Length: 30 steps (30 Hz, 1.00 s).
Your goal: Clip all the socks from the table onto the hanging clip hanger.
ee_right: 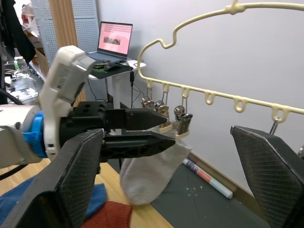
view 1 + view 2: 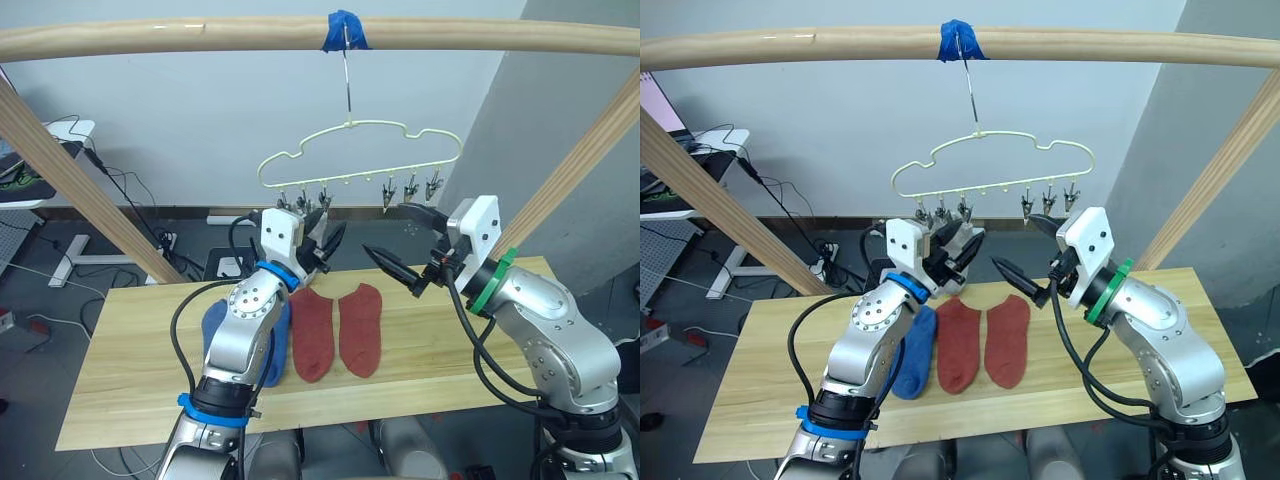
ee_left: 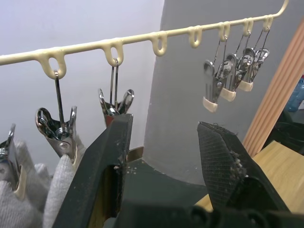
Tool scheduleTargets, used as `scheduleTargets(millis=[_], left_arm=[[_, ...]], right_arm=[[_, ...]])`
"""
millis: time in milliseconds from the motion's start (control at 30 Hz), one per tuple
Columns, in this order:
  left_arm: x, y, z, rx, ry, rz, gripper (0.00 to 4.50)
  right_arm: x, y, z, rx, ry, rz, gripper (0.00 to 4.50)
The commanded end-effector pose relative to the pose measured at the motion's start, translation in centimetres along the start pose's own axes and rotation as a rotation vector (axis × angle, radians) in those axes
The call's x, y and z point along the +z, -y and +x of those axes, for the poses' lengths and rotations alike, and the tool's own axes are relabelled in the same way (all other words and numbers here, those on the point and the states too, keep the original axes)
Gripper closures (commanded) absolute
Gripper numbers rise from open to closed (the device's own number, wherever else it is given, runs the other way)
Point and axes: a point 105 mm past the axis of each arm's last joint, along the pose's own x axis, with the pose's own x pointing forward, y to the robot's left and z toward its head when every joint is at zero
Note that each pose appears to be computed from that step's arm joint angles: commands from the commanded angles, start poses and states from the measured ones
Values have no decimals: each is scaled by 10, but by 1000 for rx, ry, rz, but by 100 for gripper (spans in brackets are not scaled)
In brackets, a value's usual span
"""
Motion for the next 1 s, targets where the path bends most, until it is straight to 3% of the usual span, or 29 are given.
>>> scheduleTargets(millis=[33, 1000], left_arm=[[14, 2, 5, -5, 55, 30, 215], [18, -17, 12, 111, 98, 61, 215]], right_arm=[[17, -3, 0, 6, 62, -41, 0], [21, -6, 0, 31, 72, -44, 0]])
